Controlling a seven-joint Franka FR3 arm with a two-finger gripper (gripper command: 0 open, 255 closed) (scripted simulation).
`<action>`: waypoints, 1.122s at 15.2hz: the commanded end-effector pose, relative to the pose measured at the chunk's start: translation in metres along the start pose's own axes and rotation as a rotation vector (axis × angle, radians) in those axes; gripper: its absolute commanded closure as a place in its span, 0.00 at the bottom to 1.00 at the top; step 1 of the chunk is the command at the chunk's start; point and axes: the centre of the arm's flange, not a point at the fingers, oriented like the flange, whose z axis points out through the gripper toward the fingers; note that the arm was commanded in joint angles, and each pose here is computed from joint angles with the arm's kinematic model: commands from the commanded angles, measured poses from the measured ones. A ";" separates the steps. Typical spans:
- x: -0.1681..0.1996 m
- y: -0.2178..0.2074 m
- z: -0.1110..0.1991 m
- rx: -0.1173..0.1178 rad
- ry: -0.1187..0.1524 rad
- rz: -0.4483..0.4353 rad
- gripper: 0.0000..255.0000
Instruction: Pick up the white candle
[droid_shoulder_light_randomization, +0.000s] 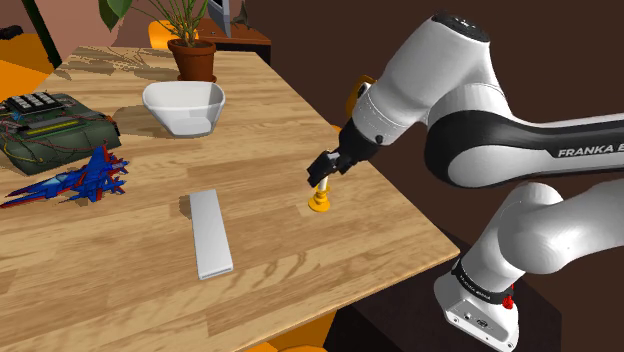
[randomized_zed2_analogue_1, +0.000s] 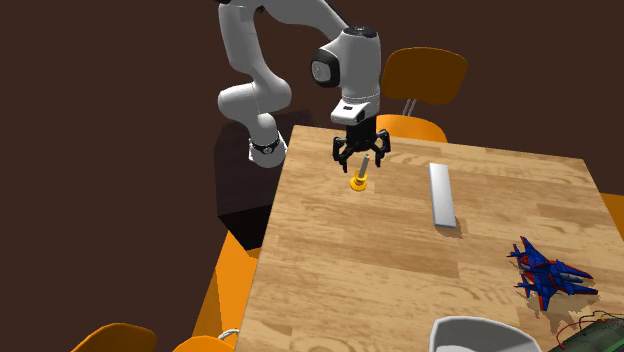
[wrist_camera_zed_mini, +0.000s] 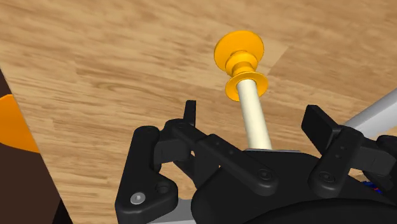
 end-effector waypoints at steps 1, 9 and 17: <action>-0.003 0.000 0.009 0.001 0.002 0.001 0.00; -0.011 0.001 0.026 0.001 0.002 0.001 1.00; -0.009 0.001 0.022 0.001 0.002 0.001 1.00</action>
